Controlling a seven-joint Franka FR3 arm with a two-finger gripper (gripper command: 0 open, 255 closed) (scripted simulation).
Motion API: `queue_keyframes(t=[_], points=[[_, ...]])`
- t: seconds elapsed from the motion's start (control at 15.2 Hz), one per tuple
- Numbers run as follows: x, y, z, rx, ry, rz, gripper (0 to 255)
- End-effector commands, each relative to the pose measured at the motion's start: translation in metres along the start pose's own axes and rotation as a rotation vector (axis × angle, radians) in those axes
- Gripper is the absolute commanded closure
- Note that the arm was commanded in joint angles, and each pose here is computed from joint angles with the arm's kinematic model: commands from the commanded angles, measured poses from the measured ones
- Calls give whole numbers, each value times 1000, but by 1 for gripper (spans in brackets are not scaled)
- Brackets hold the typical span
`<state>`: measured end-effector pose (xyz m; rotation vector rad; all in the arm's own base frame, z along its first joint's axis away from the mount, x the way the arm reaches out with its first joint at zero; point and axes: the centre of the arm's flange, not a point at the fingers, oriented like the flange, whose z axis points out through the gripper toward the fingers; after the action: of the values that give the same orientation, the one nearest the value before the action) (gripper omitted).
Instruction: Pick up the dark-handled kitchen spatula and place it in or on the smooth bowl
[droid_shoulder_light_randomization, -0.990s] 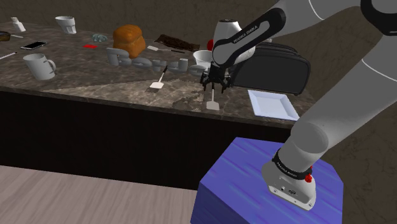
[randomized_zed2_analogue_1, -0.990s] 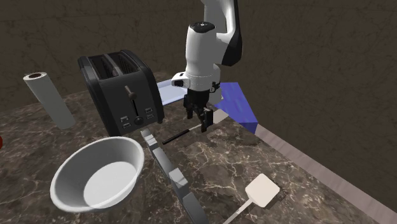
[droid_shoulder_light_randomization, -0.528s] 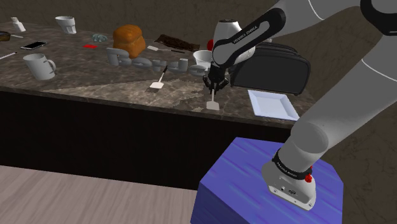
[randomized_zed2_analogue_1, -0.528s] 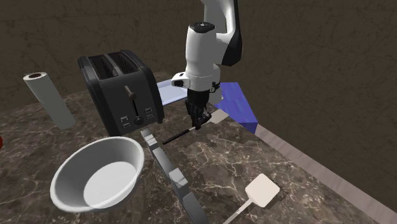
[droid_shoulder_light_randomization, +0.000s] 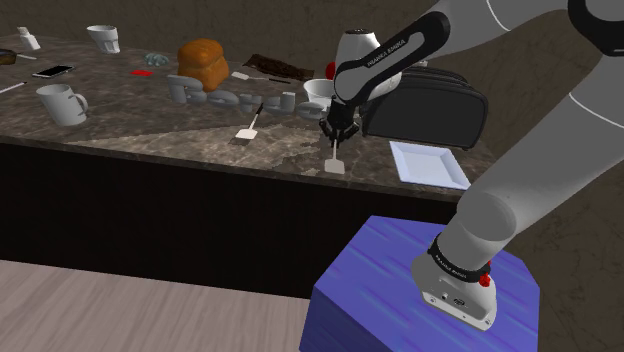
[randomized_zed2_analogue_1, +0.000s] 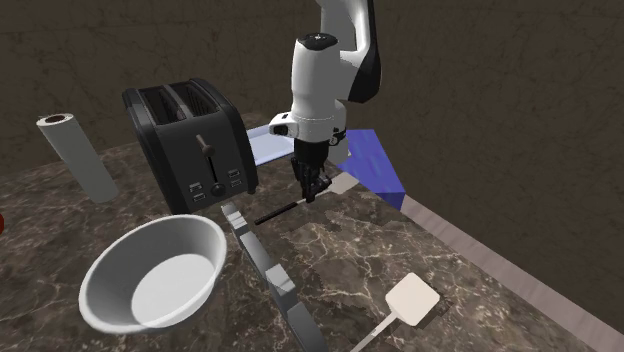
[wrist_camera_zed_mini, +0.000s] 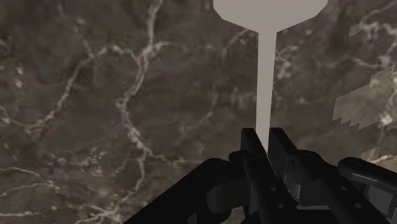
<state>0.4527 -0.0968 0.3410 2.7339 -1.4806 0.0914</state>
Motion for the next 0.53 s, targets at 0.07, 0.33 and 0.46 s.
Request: queue_keyframes(t=[0.07,0.33,0.46], points=[[1,0,-13,0,0,0,255],[2,0,-34,0,0,0,255],[3,0,-45,0,0,0,255]])
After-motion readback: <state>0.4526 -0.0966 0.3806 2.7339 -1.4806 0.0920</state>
